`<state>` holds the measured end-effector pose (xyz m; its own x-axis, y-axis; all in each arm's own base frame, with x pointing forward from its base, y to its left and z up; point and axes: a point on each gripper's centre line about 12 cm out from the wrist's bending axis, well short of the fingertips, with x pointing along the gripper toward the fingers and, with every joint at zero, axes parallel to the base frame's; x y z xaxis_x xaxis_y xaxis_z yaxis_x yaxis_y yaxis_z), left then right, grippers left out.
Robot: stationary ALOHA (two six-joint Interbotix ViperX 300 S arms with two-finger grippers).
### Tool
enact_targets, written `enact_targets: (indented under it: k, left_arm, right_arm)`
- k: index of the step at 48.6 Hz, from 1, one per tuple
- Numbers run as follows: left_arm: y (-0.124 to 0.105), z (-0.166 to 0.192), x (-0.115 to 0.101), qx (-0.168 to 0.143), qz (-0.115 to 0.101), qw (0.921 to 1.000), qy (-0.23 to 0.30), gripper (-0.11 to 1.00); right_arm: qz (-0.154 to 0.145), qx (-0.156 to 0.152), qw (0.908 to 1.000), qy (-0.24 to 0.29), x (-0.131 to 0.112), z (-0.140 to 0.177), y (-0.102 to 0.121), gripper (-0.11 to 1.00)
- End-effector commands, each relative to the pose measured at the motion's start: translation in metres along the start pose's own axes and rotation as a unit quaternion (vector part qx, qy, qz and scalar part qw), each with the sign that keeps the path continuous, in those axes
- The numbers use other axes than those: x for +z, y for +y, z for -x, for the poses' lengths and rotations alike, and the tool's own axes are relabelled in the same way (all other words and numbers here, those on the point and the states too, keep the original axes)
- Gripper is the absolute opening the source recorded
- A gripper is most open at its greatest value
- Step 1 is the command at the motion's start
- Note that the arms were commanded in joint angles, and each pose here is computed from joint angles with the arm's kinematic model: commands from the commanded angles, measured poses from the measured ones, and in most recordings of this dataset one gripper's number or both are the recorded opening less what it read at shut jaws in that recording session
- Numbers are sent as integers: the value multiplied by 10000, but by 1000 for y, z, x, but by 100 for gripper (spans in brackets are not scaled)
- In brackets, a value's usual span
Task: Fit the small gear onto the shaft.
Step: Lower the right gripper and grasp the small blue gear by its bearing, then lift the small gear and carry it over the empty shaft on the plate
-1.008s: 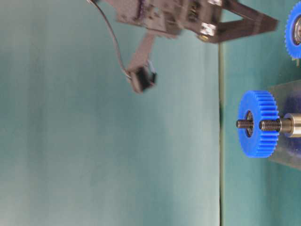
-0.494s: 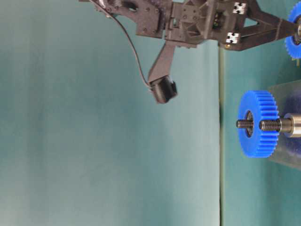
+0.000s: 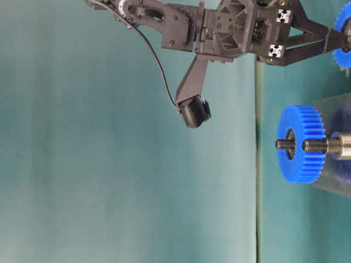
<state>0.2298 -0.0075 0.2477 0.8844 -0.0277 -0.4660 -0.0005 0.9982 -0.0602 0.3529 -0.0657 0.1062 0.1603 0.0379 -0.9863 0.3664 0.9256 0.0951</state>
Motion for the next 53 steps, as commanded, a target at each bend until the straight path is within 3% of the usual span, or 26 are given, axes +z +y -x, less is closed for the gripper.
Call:
enact_targets:
  k: [1, 34, 38, 44, 53]
  left_arm:
    - [0, 1, 5, -3, 0, 10000, -77, 0]
    - [0, 1, 3, -4, 23, 10000, -69, 0]
    - [0, 1, 4, -6, 23, 10000, -92, 0]
    - [-1, 1, 5, -14, 20, 9999, -114, 0]
    - [-1, 1, 6, -21, 24, 9999, -114, 0]
  right_arm:
    - [3, 32, 10000, 2, 0, 4, 6, 87]
    - [32, 36, 9999, 123, -2, -6, 10, 84]
    - [46, 33, 9999, 154, -3, -7, 11, 73]
    - [84, 61, 9998, 140, -3, -5, 16, 39]
    - [142, 251, 9995, -85, 6, 21, 34, 38]
